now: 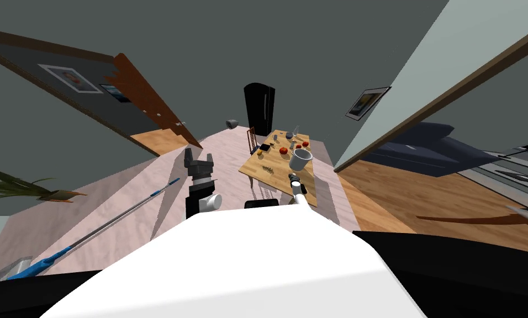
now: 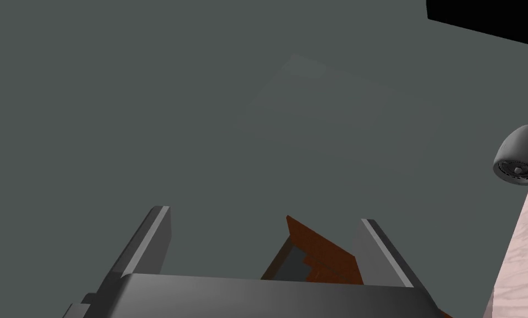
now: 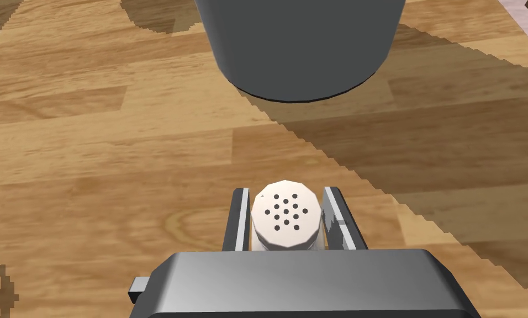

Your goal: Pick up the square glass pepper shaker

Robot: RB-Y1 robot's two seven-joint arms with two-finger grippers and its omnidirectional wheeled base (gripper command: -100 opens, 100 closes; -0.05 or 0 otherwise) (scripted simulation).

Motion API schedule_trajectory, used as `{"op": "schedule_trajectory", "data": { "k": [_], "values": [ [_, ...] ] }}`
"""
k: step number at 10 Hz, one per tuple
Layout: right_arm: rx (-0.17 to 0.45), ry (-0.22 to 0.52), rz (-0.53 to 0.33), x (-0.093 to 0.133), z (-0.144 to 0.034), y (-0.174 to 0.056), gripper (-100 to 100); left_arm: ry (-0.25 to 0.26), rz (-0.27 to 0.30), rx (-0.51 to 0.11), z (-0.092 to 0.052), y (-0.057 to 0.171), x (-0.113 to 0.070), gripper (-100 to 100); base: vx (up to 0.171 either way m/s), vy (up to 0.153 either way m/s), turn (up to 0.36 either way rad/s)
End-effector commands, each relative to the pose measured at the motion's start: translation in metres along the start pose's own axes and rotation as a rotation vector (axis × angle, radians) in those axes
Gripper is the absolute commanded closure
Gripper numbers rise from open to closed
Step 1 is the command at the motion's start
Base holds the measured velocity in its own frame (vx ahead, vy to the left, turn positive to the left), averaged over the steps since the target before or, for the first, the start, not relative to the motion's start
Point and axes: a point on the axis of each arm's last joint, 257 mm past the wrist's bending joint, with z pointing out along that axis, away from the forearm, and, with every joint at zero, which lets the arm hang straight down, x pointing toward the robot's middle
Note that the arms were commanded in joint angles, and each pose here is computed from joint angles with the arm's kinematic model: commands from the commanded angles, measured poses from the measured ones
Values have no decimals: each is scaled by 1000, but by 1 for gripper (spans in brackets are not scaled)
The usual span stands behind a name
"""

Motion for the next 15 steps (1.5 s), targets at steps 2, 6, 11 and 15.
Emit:
{"op": "schedule_trajectory", "data": {
  "k": [2, 6, 11, 15],
  "values": [
    [3, -2, 60, -1, 0, -2, 100, 0, 0, 0, 0, 0, 0, 0, 0, 0, 0],
    [88, -18, 23, 1, 12, -52, 100, 0, 0, 0, 0, 0, 0, 0, -1, 24, -263],
    [169, -18, -64, 9, 21, -98, 100, 0, 0, 0, 0, 0, 0, 0, -1, 16, -155],
    [208, -19, -106, 11, 24, -118, 100, 0, 0, 0, 0, 0, 0, 0, -2, 12, -115]
  ]
}}
